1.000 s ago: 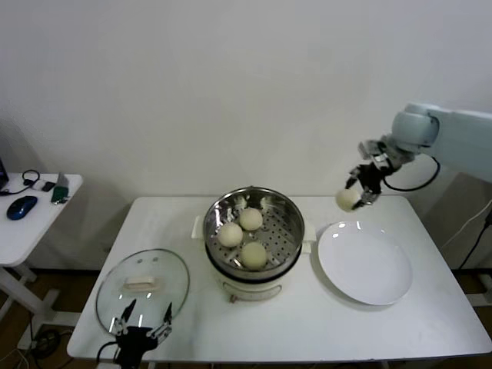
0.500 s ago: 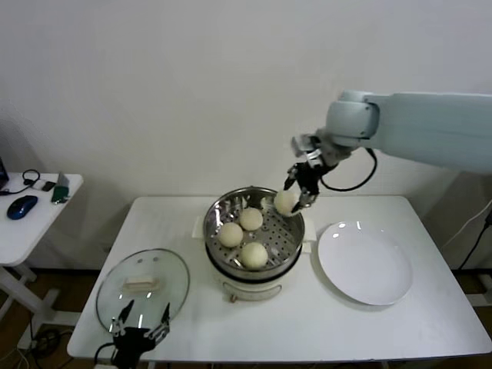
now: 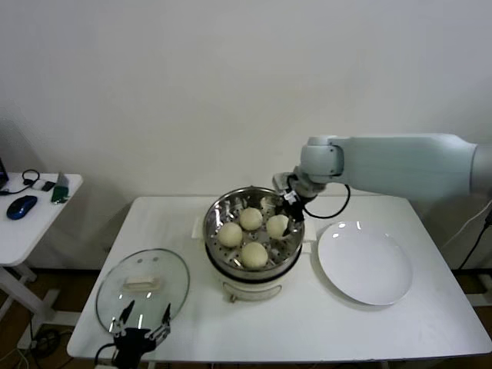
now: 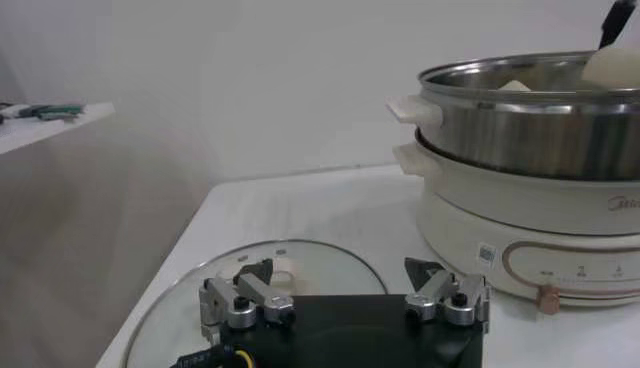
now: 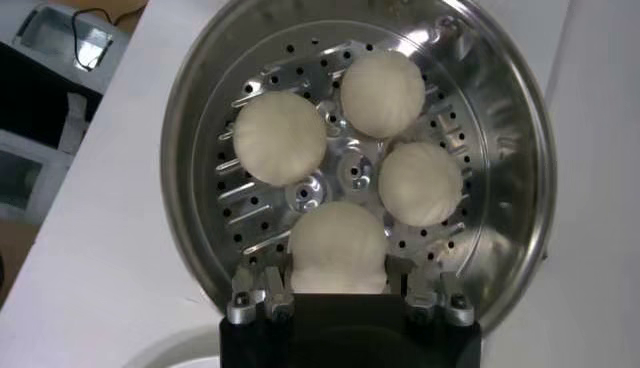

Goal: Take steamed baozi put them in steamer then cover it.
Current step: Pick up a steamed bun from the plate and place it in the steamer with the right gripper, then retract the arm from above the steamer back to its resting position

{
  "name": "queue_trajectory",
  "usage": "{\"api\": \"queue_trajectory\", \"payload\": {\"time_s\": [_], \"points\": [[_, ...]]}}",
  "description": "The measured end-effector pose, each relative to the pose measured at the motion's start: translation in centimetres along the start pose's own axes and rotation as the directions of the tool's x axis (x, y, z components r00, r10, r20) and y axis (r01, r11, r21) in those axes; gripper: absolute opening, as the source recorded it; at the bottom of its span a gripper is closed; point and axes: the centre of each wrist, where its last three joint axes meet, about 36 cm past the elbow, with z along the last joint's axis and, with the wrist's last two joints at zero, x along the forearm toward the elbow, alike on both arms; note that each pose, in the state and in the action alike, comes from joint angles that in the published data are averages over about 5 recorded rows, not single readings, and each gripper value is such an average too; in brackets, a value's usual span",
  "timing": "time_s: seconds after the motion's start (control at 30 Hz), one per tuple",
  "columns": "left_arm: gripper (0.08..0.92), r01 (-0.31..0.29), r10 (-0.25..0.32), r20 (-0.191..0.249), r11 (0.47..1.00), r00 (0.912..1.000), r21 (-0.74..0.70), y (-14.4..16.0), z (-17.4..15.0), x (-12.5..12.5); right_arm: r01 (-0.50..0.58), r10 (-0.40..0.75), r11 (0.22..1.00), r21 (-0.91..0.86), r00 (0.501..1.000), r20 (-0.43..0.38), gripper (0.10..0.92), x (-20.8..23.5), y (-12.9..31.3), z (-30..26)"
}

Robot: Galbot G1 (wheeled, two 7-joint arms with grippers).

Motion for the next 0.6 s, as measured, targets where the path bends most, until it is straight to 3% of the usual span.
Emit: {"api": "queue_trajectory", "payload": {"time_s": [0.1,0.33,0.43,0.6], "points": [[0.823,0.0,0.0,0.0,1.0,1.0,0.0,0.0,0.0,0.0,-0.002,0.002,1.0,0.001,1.0,-0.006,0.636,-0.8,-0.2,0.1],[0.823,0.001,-0.001,0.003,1.0,1.0,0.0,0.0,-0.1,0.1,-0.008,0.008,1.0,-0.006,1.0,0.0,0.75,-1.7,-0.5,0.4],[0.823,0.001,-0.001,0.006,1.0,1.0,0.002,-0.1,-0.2,0.0,-0.01,0.011,1.0,-0.018,1.0,0.016,0.802,-1.4,-0.8,0.6],[0.823,-0.003,0.003,0.009,1.0,1.0,0.004,-0.2,-0.5,0.1,-0.018,0.021,0.999,-0.05,0.998,0.064,0.822,0.4,-1.7,1.4]]}}
